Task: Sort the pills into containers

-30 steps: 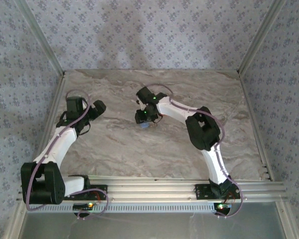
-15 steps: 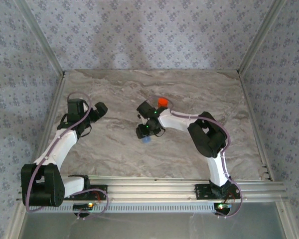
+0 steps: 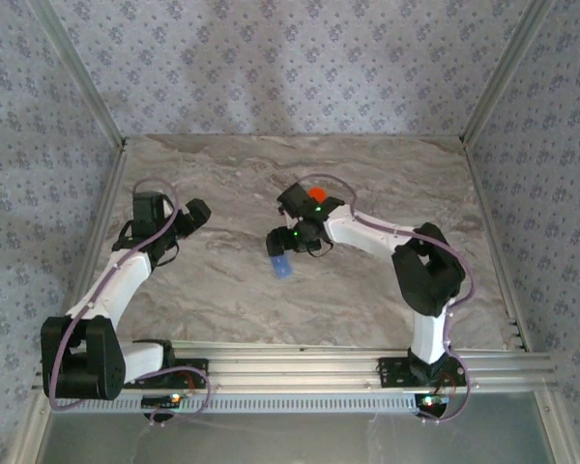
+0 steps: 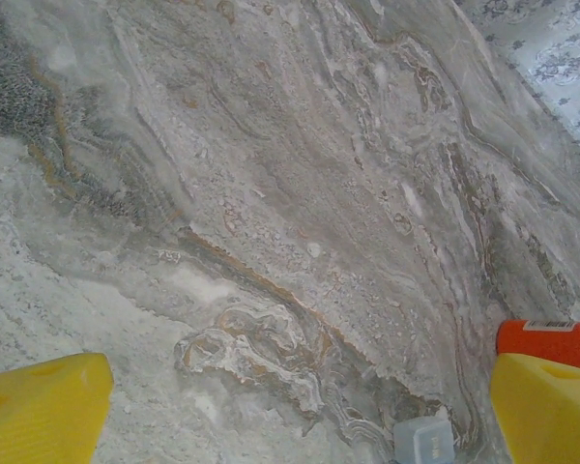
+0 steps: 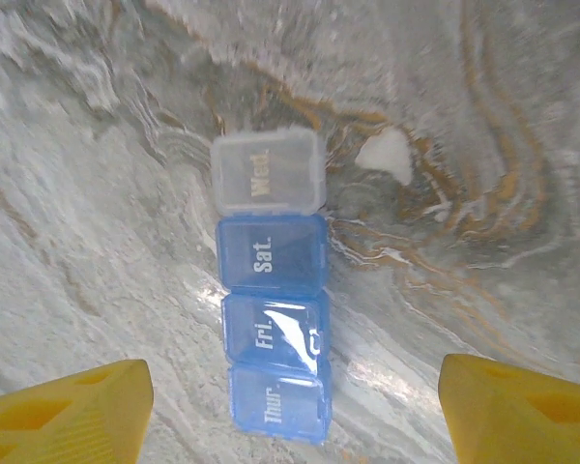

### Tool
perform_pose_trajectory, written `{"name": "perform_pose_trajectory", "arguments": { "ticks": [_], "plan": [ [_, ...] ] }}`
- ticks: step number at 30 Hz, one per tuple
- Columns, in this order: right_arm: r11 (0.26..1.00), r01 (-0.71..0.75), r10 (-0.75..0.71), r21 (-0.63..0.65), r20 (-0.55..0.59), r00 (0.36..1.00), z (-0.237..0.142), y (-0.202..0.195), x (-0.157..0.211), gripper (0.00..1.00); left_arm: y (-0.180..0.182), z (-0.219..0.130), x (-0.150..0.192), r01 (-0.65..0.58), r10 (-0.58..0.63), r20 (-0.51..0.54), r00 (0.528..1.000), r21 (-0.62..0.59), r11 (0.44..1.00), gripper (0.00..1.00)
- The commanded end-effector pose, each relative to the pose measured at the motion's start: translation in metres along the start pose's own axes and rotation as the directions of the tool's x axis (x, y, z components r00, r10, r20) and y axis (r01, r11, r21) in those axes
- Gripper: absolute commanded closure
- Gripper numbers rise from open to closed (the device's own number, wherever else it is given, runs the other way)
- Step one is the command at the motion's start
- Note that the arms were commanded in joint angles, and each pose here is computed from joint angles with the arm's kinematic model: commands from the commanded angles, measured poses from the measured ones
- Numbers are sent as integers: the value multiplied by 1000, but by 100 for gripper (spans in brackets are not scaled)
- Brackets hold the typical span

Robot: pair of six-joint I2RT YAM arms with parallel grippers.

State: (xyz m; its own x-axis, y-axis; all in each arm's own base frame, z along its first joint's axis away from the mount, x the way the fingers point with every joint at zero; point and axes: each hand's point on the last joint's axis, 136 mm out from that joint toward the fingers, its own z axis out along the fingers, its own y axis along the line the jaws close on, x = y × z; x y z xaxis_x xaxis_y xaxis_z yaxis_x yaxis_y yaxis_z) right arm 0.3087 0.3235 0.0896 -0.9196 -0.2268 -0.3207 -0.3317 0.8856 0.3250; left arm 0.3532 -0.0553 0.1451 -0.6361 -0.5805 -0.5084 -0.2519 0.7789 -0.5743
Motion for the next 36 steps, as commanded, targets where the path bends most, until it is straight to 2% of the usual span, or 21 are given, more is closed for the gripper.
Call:
{"name": "perform_pose_trajectory", "arguments": {
  "ticks": [1,5,17,23,28,36],
  "plan": [
    [998,-64,64,5,-36,997,-4,-8,11,20,-2,3,2,7,-7,-13,1000,7,1000,0],
    [996,-84,84,11,-62,995,2,-14,18,21,-1,4,3,4,-4,-21,1000,-2,1000,0],
    [989,-131,119,-73,-157,980,36,-2,35,21,-4,7,4,-14,13,-50,999,-12,1000,0],
    [991,-110,100,-77,-132,986,30,6,27,24,-5,7,5,-21,20,-58,998,-13,1000,0],
    [995,-75,71,-65,-64,995,13,12,11,28,-4,7,6,-22,21,-64,998,-18,1000,0],
    [996,-1,-4,-86,-58,998,11,34,4,29,-4,7,7,-22,21,-65,998,-17,1000,0]
  ]
}}
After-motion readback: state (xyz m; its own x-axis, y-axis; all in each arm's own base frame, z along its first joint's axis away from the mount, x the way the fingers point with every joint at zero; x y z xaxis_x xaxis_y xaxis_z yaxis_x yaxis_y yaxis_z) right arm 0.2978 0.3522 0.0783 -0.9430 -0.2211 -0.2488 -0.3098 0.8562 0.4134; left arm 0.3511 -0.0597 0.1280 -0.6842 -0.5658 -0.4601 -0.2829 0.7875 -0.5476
